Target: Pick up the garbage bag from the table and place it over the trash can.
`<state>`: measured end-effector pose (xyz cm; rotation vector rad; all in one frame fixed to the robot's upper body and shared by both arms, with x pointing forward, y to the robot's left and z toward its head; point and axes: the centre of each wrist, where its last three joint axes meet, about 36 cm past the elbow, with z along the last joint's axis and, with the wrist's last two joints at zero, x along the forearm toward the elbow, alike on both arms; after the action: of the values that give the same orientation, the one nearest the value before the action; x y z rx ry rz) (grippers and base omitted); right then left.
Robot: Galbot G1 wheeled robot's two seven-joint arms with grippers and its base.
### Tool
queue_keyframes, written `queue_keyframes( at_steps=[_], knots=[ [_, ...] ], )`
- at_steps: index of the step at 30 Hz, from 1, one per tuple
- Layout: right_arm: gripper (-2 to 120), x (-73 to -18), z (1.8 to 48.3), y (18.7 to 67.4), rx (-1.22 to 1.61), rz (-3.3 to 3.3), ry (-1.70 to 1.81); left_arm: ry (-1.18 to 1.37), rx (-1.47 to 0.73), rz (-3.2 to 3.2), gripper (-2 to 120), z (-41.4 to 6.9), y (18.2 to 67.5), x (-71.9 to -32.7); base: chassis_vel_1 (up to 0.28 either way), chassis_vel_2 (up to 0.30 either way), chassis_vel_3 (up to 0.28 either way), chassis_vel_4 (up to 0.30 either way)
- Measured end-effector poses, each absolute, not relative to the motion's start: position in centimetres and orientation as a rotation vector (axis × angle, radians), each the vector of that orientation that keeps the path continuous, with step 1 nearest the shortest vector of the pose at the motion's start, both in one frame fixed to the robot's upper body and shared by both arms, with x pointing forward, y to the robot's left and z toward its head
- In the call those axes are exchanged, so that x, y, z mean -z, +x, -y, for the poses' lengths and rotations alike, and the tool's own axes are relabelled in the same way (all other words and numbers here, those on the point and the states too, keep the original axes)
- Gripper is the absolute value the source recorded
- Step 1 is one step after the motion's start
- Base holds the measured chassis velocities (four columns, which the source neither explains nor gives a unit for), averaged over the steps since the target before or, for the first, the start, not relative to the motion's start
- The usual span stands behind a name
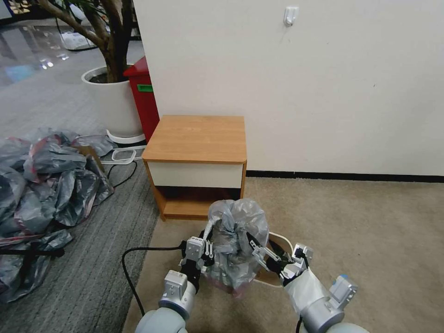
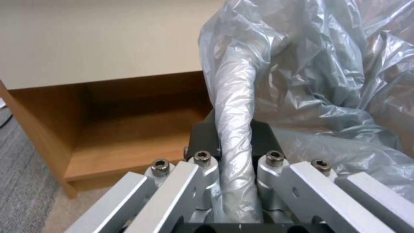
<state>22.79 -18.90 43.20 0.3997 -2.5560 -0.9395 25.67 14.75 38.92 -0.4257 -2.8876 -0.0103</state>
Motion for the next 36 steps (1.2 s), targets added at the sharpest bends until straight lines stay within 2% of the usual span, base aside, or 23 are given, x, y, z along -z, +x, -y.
queue_keyframes(
  at_steps=[2,4,5,8,11,12,13,21,28,36],
  knots=[
    [73,-43.2,18.9,22.8,0.943,2.558,0.403,-0.423,0.006,2.887,7,-14.8,25.7,-39.0,0.0,0.0,0.0,0.0],
    [63,-43.1,18.9,22.8,0.948,2.563,0.404,-0.418,-0.014,2.882,7,-14.9,25.6,-39.0,0.0,0.0,0.0,0.0],
    [63,-43.1,18.9,22.8,0.948,2.563,0.404,-0.418,-0.014,2.882,7,-14.9,25.6,-39.0,0.0,0.0,0.0,0.0],
    [46,-43.0,18.8,22.8,0.955,2.567,0.404,-0.409,-0.063,2.86,7,-14.9,25.4,-39.3,0.0,0.0,0.0,0.0],
    [43,-43.0,18.8,22.8,0.957,2.569,0.404,-0.405,-0.072,2.855,7,-14.9,25.3,-39.4,0.0,0.0,0.0,0.0],
    [33,-43.0,18.9,22.8,0.959,2.574,0.402,-0.391,-0.096,2.841,7,-14.9,25.2,-39.6,0.0,0.0,0.0,0.0],
    [33,-43.0,18.9,22.8,0.959,2.574,0.402,-0.391,-0.096,2.841,7,-14.9,25.2,-39.6,0.0,0.0,0.0,0.0],
    [2,-44.5,19.7,22.9,0.93,2.642,0.369,-0.351,-0.149,2.801,7,-15.0,25.0,-40.0,0.0,0.0,0.0,0.0],
    [0,-45.7,20.7,24.0,0.918,2.692,0.317,-0.347,-0.156,2.794,7,-14.9,24.9,-40.0,0.0,0.0,0.0,0.0],
    [0,-46.9,21.9,28.4,0.821,2.673,0.107,-0.352,-0.18,2.799,7,-15.1,24.4,-40.7,0.0,0.0,0.0,0.0]
  ],
)
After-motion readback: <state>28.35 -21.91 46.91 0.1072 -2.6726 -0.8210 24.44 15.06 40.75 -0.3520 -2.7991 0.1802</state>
